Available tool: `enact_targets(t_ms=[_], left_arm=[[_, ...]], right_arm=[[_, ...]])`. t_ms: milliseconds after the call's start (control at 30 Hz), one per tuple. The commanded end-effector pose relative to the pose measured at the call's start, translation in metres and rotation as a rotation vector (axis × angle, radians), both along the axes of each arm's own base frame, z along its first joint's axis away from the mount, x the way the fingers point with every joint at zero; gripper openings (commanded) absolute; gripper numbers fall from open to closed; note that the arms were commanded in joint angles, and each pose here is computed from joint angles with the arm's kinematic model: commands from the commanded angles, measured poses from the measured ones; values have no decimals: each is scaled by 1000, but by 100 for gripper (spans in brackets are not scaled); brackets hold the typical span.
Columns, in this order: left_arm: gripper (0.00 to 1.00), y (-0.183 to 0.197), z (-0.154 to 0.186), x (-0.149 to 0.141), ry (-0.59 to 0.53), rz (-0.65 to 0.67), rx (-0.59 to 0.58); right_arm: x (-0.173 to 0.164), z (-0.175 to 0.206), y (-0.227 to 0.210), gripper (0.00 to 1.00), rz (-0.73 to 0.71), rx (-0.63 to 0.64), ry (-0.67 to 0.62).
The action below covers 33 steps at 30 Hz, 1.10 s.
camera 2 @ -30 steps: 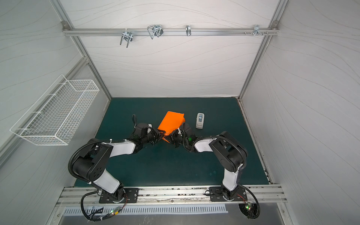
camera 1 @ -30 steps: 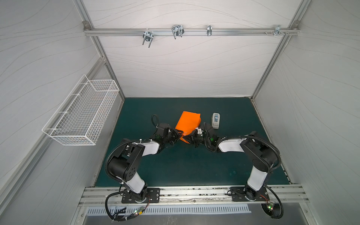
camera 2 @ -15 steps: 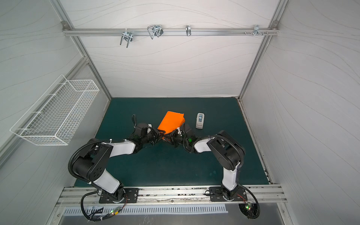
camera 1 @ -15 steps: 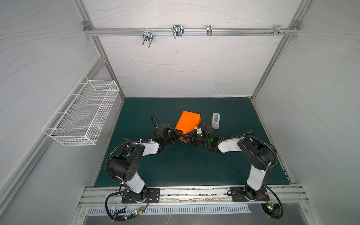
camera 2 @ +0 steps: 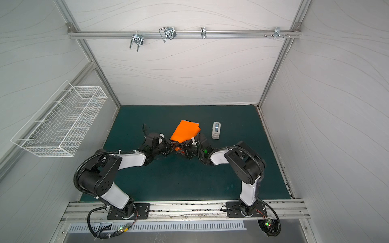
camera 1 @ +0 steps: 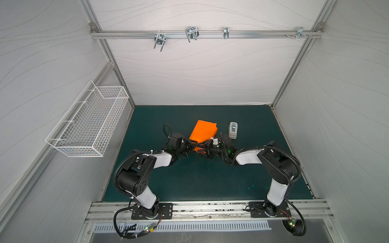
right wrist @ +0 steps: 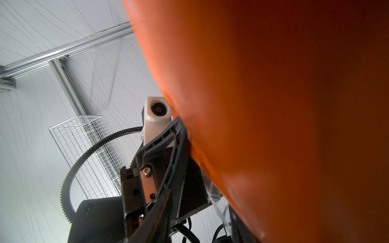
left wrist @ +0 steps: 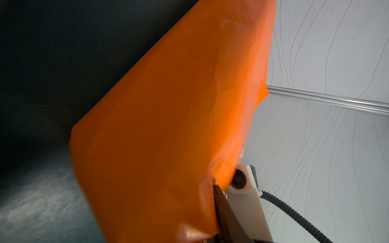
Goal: Wrap a gift box in wrapping paper
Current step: Stick the wrapping paper to the gift box.
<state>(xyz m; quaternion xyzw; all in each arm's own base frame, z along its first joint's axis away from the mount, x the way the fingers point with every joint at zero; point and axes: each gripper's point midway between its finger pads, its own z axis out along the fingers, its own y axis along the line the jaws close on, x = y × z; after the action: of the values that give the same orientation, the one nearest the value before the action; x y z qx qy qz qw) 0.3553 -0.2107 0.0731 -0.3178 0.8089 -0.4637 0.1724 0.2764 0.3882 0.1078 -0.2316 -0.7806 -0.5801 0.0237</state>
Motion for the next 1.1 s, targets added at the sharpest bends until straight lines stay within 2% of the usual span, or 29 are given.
enact_targets(t_ms=[0, 267, 400, 467, 567, 633, 700, 733, 833, 867, 933, 1000, 1067], left_arm=[[32, 7, -21, -5, 63, 19, 33], [31, 7, -22, -6, 65, 17, 32], [31, 7, -22, -5, 64, 17, 31], [31, 6, -20, -5, 61, 16, 28], [32, 6, -19, -4, 58, 17, 27], [31, 6, -19, -4, 58, 15, 24], [31, 5, -18, -4, 56, 16, 21], [31, 5, -17, -5, 55, 13, 21], [32, 6, -17, -5, 57, 10, 31], [32, 6, -17, -5, 58, 9, 30], [32, 6, -17, -6, 59, 7, 30], [32, 6, -17, -6, 59, 9, 32], [31, 6, -17, -6, 60, 9, 33]], right_arm=[[-8, 1, -7, 49, 3, -27, 47], [-10, 19, -28, 51, 16, -154, -43], [-13, 39, -42, 50, 16, -180, -143], [-16, 58, -51, 42, 48, -234, -266], [-19, 66, -70, 12, 72, -391, -440], [-20, 65, -77, 0, 103, -477, -568], [-21, 59, -79, 0, 155, -595, -744], [-21, 54, -81, 5, 173, -668, -825], [-20, 55, -77, 28, 180, -840, -1135], [-20, 57, -73, 31, 196, -886, -1223], [-15, 59, -72, 36, 224, -979, -1313], [-3, 55, -81, 45, 212, -1077, -1315], [1, 60, -87, 47, 194, -1114, -1369]])
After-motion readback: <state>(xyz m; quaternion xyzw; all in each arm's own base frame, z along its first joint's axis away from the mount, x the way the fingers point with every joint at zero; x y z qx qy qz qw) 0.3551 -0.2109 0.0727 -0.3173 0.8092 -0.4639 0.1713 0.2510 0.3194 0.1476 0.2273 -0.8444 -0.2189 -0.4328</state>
